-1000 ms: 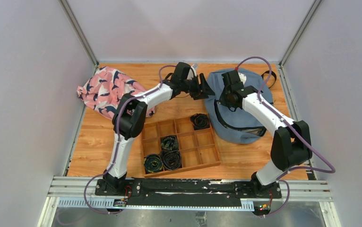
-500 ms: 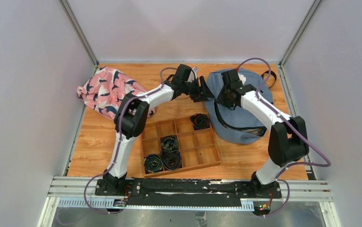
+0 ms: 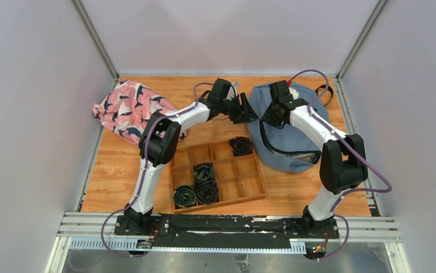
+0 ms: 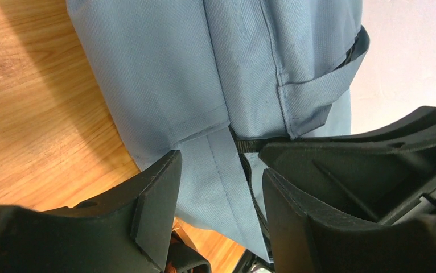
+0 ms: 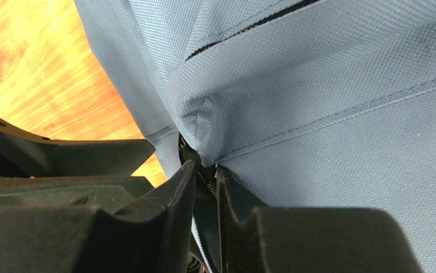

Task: Pack the student bag
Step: Zip the student bag at the center of the board.

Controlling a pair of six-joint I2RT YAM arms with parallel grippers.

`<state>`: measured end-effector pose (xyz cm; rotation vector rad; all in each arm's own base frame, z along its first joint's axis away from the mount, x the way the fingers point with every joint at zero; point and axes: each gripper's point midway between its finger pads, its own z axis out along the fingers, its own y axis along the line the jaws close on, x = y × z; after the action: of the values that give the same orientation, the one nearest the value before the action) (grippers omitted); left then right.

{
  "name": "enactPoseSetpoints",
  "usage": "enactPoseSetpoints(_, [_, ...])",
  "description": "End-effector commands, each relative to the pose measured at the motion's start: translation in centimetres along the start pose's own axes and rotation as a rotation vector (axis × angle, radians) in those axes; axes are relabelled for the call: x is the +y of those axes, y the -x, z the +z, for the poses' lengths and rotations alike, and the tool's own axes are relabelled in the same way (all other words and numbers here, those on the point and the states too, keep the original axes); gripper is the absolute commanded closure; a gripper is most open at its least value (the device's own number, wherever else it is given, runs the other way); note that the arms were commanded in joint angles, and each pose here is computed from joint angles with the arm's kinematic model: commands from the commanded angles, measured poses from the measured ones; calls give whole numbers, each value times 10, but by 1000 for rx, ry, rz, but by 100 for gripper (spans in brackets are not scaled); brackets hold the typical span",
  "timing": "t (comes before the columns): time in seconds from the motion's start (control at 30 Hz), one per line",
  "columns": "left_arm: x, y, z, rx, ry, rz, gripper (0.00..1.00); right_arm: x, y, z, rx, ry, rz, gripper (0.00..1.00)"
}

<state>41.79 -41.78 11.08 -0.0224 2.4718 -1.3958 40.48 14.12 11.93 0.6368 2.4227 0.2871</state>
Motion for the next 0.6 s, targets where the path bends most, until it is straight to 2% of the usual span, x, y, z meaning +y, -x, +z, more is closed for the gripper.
enactPoseSetpoints(0.0, [-5, -1, 6, -3, -20, 12, 41, 0, 21, 5, -42, -14, 37, 82])
enactPoseSetpoints(0.1, [-4, -1, 7, 0, -23, 8, 41, 1, 21, 4, -40, -9, 37, 100])
enactPoseSetpoints(0.57, [-11, 7, 14, 4, -35, 18, 40, 20, -1, -42, -25, 160, -71, 100])
